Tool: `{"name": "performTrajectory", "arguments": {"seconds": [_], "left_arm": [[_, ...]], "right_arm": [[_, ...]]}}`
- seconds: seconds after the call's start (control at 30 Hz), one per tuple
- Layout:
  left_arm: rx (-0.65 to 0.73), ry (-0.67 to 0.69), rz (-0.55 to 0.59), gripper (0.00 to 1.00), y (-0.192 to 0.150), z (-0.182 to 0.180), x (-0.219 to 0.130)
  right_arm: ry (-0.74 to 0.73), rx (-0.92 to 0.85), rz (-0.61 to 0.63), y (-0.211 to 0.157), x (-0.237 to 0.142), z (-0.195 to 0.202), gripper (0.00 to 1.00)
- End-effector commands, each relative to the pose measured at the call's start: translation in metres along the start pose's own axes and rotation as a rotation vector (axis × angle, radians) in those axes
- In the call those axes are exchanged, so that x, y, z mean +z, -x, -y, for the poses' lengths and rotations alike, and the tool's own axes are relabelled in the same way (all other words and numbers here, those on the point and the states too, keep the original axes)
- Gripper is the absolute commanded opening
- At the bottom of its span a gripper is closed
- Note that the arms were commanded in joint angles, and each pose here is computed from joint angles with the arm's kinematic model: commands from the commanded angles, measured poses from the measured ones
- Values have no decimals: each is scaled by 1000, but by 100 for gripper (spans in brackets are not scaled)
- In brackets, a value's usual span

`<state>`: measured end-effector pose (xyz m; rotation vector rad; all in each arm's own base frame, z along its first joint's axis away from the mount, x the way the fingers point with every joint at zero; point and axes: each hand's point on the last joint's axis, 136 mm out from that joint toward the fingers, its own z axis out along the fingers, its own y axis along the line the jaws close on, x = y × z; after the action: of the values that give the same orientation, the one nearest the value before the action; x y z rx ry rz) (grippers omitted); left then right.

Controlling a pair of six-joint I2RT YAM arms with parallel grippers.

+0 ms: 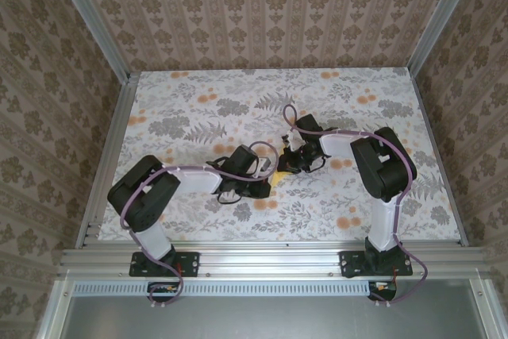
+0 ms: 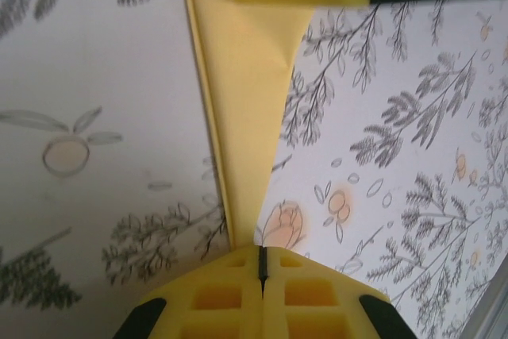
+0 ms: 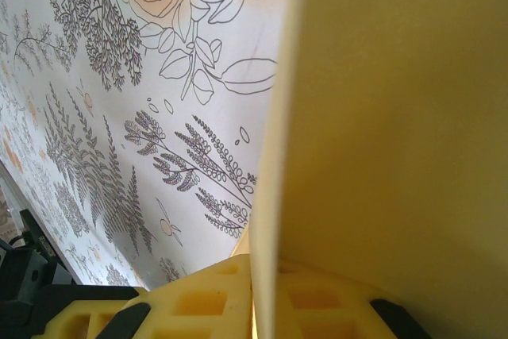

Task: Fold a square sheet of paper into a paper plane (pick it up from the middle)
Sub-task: Fold the wing for the fifth time at the center of the table.

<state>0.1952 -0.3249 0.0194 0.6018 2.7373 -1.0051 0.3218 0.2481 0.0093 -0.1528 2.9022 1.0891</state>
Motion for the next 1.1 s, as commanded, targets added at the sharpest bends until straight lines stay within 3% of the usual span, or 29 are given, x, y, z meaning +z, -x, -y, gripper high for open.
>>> {"name": "performTrajectory", "arguments": {"seconds": [0.0,0.13,0.33,0.43,0.73,1.07], "left_arm": [[-32,77,-160,3,-50,-21,-3],[-20,53,-122,3,-40,-12,-10],[-48,-64,100,5,21,16,-31],[-59,-58,164,6,43,18,-32],[-83,-61,142,5,57,13,-5],[-101,1,80,5,37,-6,8]], "right_arm": [[-195,89,-48,-18,19,56,13],[-193,89,-48,-17,20,55,13],[-195,89,-51,-17,20,56,13],[-193,87,-51,-16,20,55,13],[-189,87,-55,-17,21,55,13],[-185,88,-56,-16,22,54,13]]}}
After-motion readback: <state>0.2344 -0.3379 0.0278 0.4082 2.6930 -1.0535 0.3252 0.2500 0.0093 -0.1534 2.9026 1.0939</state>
